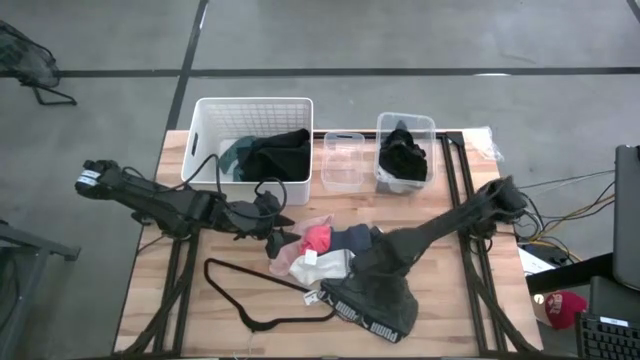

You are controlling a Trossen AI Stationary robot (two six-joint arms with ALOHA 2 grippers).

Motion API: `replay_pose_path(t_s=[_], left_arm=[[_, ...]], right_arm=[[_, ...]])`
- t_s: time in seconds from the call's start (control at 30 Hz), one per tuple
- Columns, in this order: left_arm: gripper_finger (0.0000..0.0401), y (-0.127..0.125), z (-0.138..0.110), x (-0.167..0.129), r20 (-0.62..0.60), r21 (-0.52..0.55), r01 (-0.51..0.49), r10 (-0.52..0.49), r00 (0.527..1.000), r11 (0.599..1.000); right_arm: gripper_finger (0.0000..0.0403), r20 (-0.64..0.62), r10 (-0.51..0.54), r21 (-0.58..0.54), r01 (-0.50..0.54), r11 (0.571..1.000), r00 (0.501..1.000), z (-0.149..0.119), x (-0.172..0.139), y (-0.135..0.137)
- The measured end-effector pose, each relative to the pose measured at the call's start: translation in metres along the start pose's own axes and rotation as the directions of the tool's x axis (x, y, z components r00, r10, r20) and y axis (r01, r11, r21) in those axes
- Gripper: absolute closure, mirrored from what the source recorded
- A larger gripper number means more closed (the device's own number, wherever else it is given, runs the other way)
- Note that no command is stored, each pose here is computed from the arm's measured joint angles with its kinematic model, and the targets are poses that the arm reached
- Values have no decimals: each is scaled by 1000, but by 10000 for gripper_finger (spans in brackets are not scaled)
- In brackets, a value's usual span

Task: Pick & Place Cloths
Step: Put the gray boxer into the large transparent bin

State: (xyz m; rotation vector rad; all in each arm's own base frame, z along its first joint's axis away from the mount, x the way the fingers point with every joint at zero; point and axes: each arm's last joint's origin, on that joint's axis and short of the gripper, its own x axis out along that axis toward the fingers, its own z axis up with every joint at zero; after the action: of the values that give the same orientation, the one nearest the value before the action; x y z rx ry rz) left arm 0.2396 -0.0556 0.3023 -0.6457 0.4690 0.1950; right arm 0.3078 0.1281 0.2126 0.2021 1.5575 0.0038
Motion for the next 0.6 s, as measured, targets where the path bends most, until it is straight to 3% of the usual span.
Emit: replay_pose_path(t_s=[0.17,0.3,0.6], left_arm=[[126,0,0,0,-1,4,0,0,1000,1000],[126,0,0,0,-3,7,-1,1,1000,1000],[126,0,-1,0,-5,7,-5,5,1000,1000]], right_arm=[[392,191,-40,75,26,997,981,-7,-67,-11],[392,361,-76,170,14,985,929,-19,-124,-28],[392,698,-144,312,-117,943,702,-60,-235,-73]])
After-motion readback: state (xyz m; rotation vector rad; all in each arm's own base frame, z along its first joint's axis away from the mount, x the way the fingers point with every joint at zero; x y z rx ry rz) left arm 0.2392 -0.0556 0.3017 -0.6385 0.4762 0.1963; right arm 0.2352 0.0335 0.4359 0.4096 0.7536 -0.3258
